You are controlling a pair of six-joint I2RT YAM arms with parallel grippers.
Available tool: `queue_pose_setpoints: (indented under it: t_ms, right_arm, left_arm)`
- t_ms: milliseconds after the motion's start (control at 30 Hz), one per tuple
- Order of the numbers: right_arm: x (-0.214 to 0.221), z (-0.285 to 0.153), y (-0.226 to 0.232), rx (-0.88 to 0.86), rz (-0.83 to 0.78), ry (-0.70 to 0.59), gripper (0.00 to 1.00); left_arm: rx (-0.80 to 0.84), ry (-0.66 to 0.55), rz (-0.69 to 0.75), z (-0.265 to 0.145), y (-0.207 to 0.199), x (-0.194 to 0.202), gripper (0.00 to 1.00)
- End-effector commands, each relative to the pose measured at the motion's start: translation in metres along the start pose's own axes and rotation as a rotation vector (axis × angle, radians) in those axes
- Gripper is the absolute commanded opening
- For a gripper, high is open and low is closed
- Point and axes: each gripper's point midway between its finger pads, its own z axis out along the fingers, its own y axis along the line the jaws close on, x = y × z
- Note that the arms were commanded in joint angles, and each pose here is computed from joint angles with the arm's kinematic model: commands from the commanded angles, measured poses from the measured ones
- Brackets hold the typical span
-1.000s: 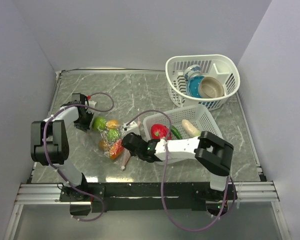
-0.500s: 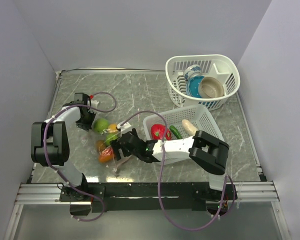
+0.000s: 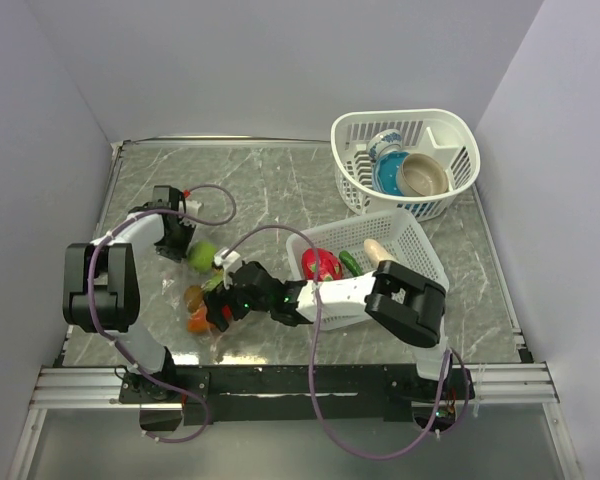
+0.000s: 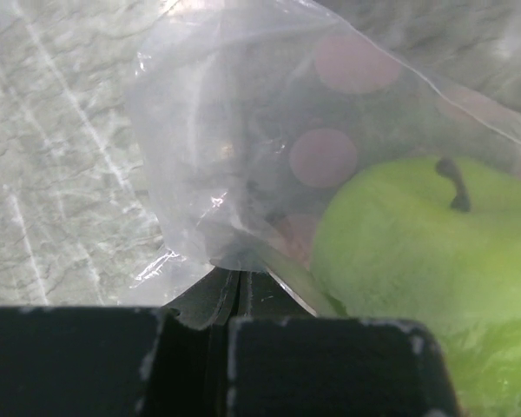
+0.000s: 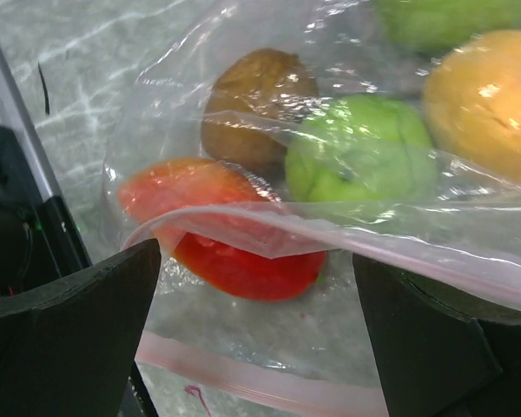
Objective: Open the zip-top bag and remove the fake food
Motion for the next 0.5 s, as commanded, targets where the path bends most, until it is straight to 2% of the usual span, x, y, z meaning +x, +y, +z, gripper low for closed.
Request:
queue_pose_setpoints:
  t_ms: [0,367,400,433,467]
  right_arm:
    - [-0.003,0.010,0.022,-0.069,-0.065,-0.006,1.00]
    - [0.026,0.028,0.018,0.023,-0.162,0.058,1.00]
    - [0.024,0.029,0.019,0.030,-0.162,0.057,0.95]
    - [0.025,0.029,0.018,0.039,-0.163,0.059,0.83]
    - [0.025,0.027,0.016,0.052,-0.159,0.059,0.77]
  left_arm:
    - [0.024,-0.014,-0.010,-0.006,-0.011,-0.002,0.01]
    - [0.043,0.021,-0.018,-0.004,-0.026,0.007,0.01]
    - [0.044,0.023,-0.018,-0.004,-0.027,0.008,0.01]
    - [0.044,0.024,-0.021,-0.004,-0.027,0.010,0.01]
    - [0.042,0.015,-0.019,-0.004,-0.027,0.009,0.01]
